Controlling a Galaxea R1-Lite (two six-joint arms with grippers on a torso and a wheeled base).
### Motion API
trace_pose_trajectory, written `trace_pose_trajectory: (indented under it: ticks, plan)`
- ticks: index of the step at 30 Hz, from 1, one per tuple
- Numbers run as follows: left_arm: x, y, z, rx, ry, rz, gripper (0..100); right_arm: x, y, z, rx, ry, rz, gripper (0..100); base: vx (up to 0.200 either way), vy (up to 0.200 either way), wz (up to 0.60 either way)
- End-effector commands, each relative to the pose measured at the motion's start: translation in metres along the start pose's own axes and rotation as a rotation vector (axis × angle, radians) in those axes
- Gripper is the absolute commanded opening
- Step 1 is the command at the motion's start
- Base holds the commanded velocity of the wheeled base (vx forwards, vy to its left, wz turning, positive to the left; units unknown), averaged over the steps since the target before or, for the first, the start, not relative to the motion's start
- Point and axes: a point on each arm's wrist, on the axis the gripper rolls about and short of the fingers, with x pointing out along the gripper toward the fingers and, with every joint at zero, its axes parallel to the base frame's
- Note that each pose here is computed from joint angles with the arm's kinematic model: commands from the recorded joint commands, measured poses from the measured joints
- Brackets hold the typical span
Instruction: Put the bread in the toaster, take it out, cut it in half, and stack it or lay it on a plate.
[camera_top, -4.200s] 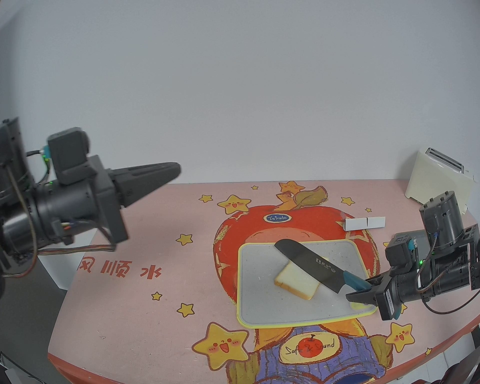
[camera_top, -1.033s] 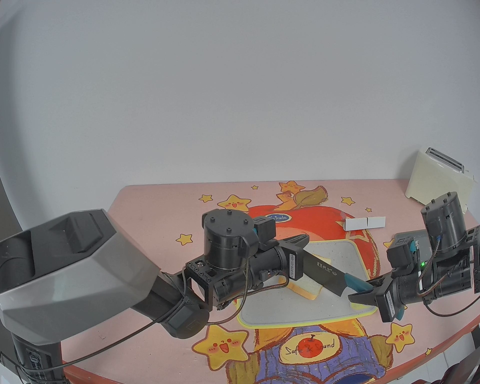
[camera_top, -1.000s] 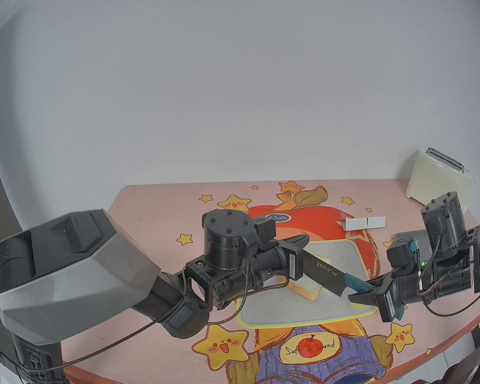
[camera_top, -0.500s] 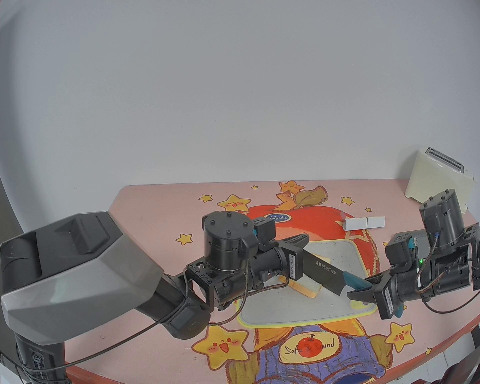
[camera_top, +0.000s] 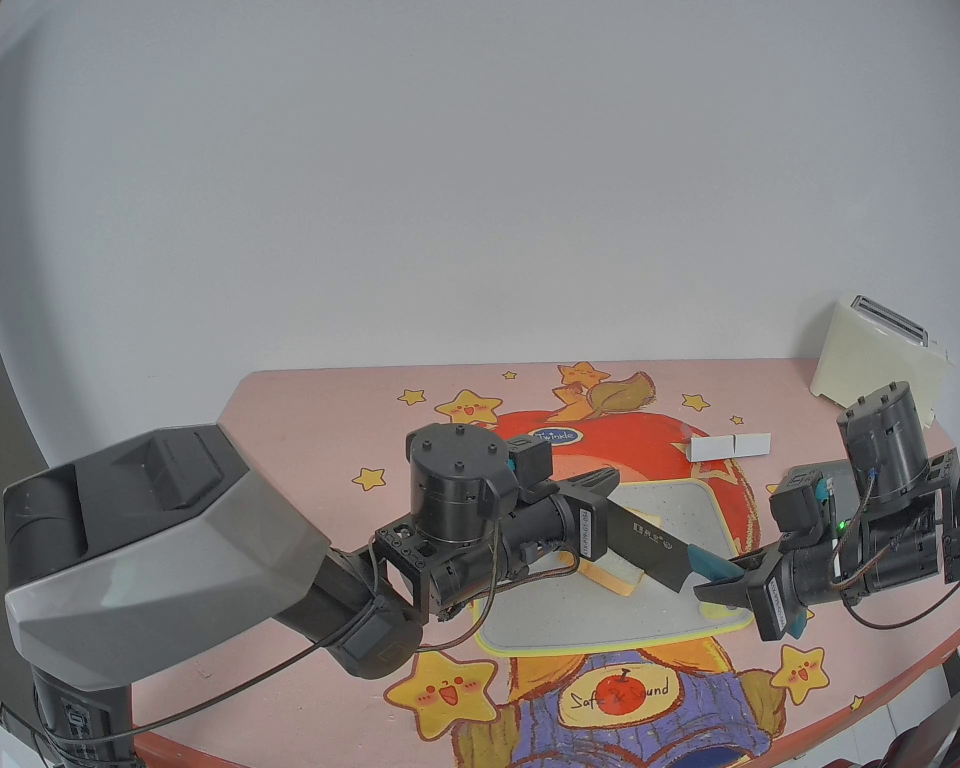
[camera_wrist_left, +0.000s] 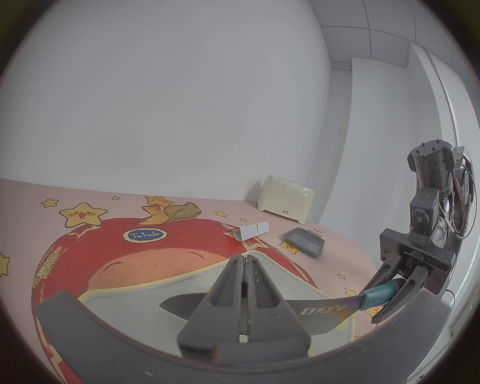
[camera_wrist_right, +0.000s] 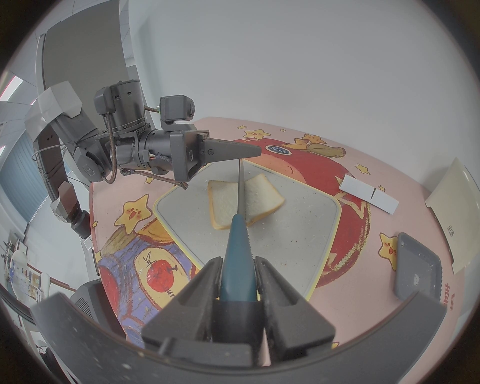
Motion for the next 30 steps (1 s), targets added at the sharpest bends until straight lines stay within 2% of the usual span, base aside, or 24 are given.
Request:
trace_pose_trajectory:
  ticks: [1, 19, 30]
  plan:
    - [-0.001, 0.000, 0.000, -0.001, 0.000, 0.000, 0, 0.001, 0.000, -0.002, 0.000, 0.011, -0.001, 0, 0.000, 0.000, 0.00]
    - [-0.001, -0.002, 0.005, 0.001, -0.012, -0.005, 0, 0.003, 0.000, -0.007, 0.002, 0.031, -0.003, 0, 0.000, 0.000, 0.00]
    - [-0.005, -0.007, 0.016, 0.005, -0.040, -0.015, 0, 0.006, 0.000, -0.011, 0.004, 0.048, -0.001, 0, 0.000, 0.000, 0.00]
